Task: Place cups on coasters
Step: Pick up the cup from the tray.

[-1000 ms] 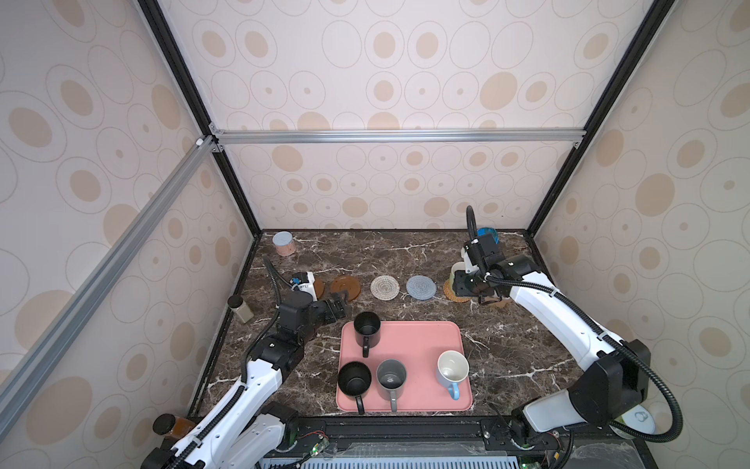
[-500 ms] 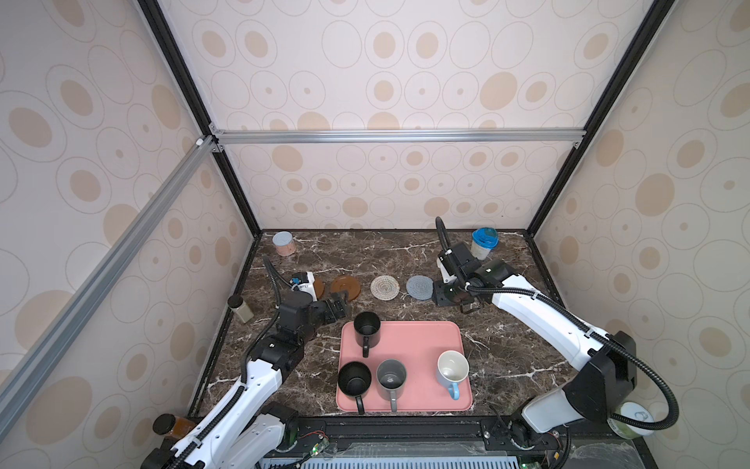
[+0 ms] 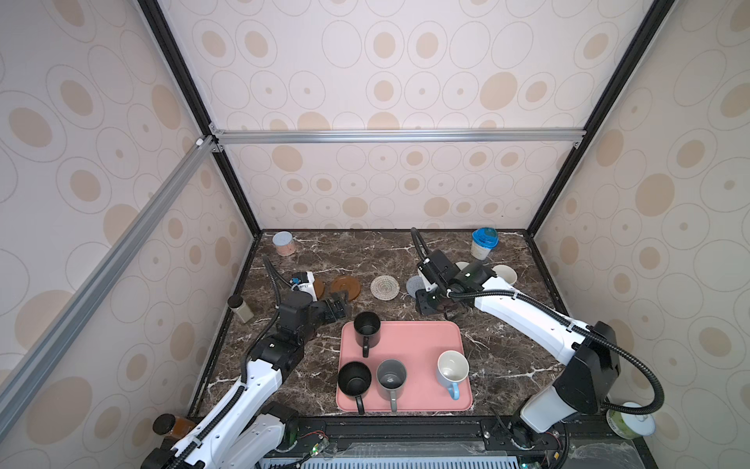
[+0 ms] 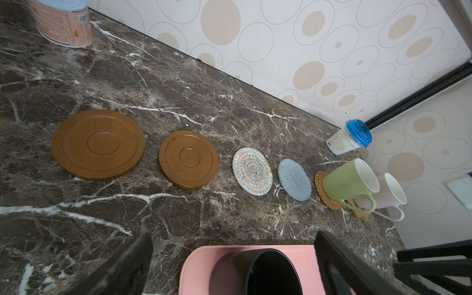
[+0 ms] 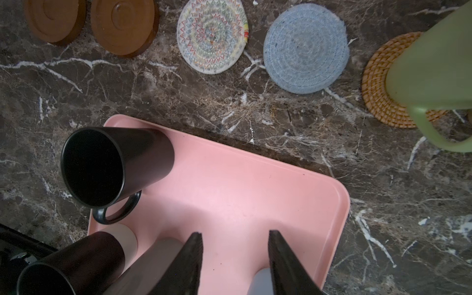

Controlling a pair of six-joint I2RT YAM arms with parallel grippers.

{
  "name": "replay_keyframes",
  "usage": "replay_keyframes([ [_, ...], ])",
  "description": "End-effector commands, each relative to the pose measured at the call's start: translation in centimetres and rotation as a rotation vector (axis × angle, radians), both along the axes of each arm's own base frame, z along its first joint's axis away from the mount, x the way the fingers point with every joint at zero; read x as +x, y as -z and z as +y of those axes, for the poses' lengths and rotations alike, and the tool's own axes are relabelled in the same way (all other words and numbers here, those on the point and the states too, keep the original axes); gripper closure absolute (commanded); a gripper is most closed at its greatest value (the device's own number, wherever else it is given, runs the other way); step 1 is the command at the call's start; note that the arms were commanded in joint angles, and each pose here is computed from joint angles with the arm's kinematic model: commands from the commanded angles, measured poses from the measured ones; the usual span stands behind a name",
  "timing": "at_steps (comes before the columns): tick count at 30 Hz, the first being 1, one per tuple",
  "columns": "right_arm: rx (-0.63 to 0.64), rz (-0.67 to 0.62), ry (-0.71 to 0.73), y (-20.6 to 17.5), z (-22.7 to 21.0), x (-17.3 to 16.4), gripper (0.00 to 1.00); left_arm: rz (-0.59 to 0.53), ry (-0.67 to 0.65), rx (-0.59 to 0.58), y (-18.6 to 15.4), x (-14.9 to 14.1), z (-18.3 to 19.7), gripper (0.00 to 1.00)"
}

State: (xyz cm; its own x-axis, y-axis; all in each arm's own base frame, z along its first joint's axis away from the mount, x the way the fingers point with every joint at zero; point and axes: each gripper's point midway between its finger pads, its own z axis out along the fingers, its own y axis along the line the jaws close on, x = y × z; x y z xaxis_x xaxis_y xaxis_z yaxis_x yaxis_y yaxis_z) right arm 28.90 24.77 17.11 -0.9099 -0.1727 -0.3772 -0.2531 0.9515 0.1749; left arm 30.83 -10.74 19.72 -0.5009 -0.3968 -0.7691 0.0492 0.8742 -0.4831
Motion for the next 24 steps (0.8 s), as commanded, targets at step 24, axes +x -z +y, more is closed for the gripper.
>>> replay_keyframes([
  [24, 0.023, 0.111, -0.163, 1.2, 9.2, -5.5, 0.49, -0.019, -0.039, -0.020, -0.7, -0.4, 0.6, 0.00],
])
